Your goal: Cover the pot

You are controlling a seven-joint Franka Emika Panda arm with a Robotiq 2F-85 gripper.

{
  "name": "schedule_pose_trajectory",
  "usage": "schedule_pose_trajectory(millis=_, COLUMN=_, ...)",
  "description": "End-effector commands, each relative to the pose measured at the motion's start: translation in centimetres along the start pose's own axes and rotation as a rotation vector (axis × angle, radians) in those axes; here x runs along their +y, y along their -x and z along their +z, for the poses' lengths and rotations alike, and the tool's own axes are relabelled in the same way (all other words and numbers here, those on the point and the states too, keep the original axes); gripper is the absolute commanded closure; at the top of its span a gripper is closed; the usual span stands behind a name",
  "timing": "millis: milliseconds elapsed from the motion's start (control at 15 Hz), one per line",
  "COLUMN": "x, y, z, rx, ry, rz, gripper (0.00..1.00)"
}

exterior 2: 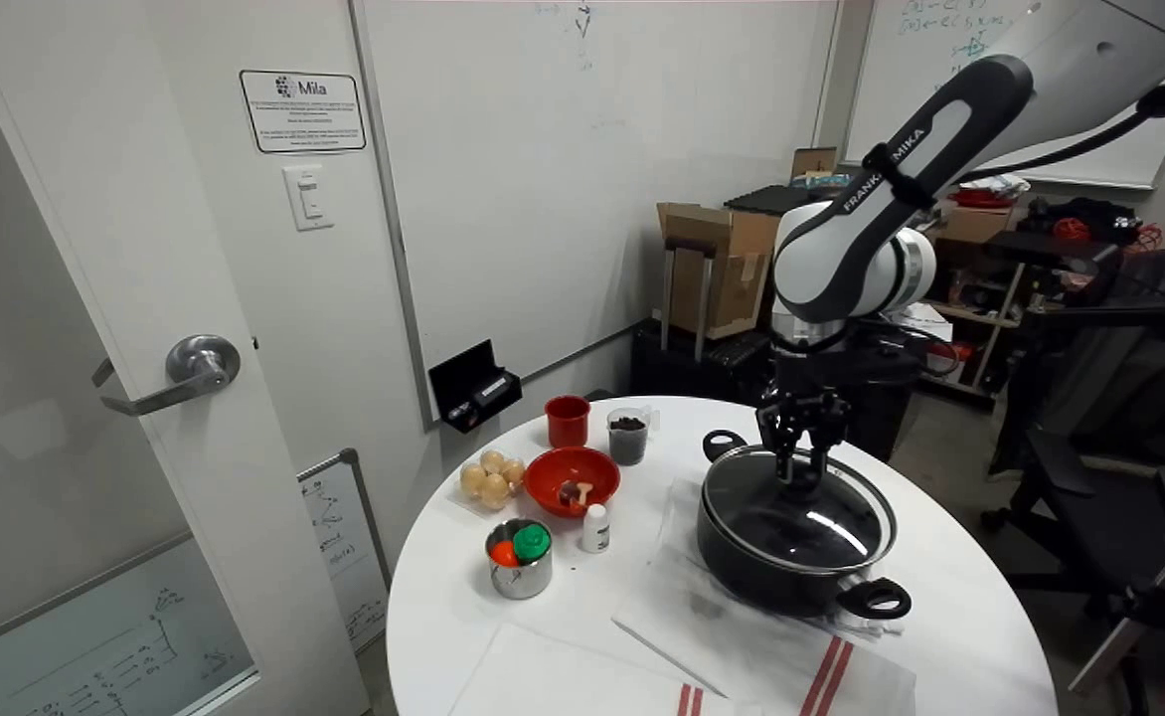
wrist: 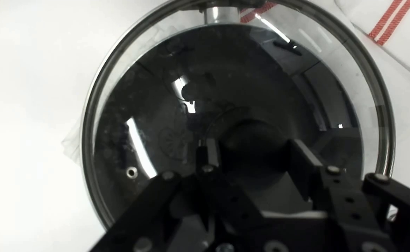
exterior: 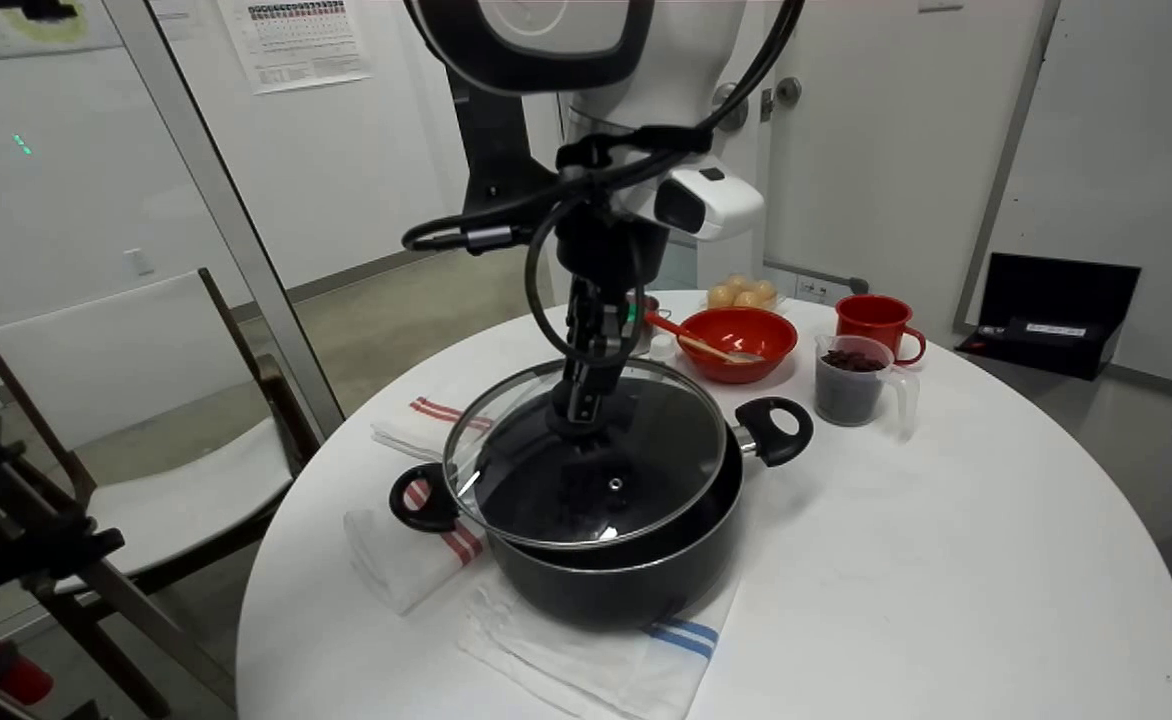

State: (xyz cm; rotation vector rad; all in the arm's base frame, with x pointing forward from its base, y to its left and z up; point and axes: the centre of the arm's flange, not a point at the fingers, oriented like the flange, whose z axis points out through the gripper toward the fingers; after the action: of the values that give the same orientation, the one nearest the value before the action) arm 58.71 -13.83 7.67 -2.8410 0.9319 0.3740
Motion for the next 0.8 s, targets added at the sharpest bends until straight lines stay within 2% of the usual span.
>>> schedule_pose_trajectory(millis=0, x=0.0, y=-0.6, z=-0.9, rx=-0.017, ry=-0.023, rz=0.033, gripper=0.75)
schedule_pose_trajectory(millis=733, x=0.2, y=-1.9, z=-1.1, rx=-0.039, ry=-0.022, rz=0.034, gripper=0.75)
